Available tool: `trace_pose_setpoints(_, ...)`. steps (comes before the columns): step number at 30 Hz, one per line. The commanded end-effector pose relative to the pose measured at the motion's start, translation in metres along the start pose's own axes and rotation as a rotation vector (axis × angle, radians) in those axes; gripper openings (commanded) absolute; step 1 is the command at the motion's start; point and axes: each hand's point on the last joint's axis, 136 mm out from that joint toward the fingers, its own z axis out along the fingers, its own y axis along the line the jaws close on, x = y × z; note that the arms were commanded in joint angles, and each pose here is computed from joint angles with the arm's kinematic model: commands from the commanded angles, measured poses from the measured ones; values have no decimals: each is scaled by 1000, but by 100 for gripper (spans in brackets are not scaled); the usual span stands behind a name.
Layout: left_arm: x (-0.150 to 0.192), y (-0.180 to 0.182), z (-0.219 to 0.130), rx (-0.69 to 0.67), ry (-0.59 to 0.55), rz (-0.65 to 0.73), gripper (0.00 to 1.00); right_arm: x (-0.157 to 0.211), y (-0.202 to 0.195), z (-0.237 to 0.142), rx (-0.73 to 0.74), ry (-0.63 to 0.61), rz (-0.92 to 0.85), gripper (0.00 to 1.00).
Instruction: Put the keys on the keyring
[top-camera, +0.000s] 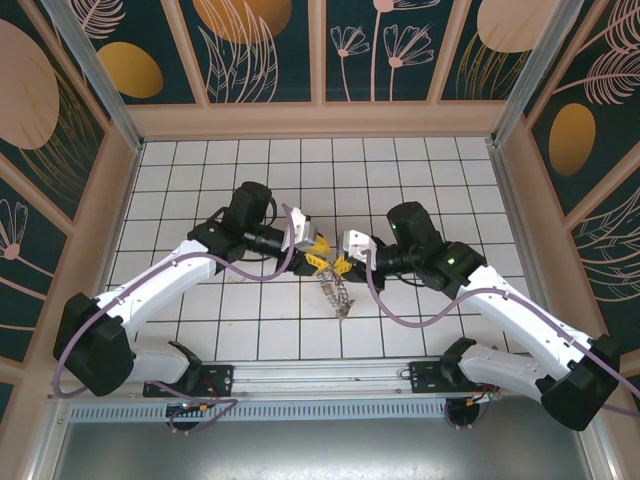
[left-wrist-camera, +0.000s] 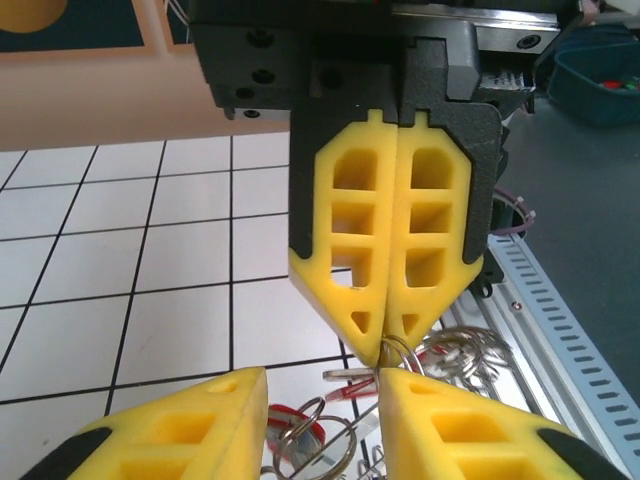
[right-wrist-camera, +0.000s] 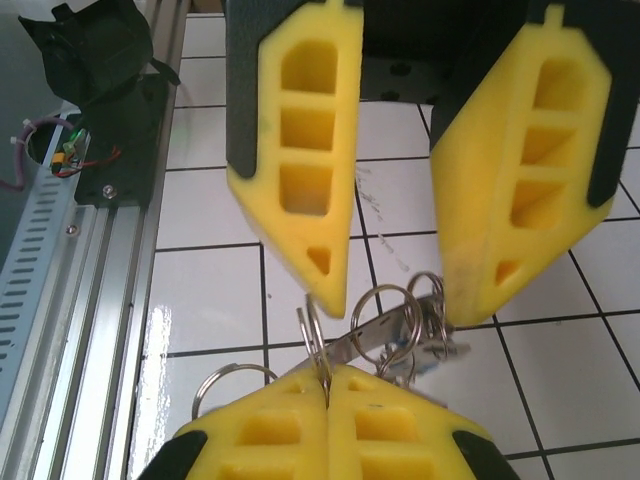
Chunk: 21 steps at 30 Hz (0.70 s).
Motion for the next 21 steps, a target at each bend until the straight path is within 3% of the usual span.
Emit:
trace_pose_setpoints(1,0,-8,-4,-7,45,28,38,-11,-4,-5,31,-61,-29,0)
trace_pose_setpoints(15,4,-8,-3,-10,44,9,40,-9,-22,0,84,-32,-12,0)
trace_pose_setpoints(21,-2,6,-1,-65,21,37,30,-19,-26,6,79,-63,6,0)
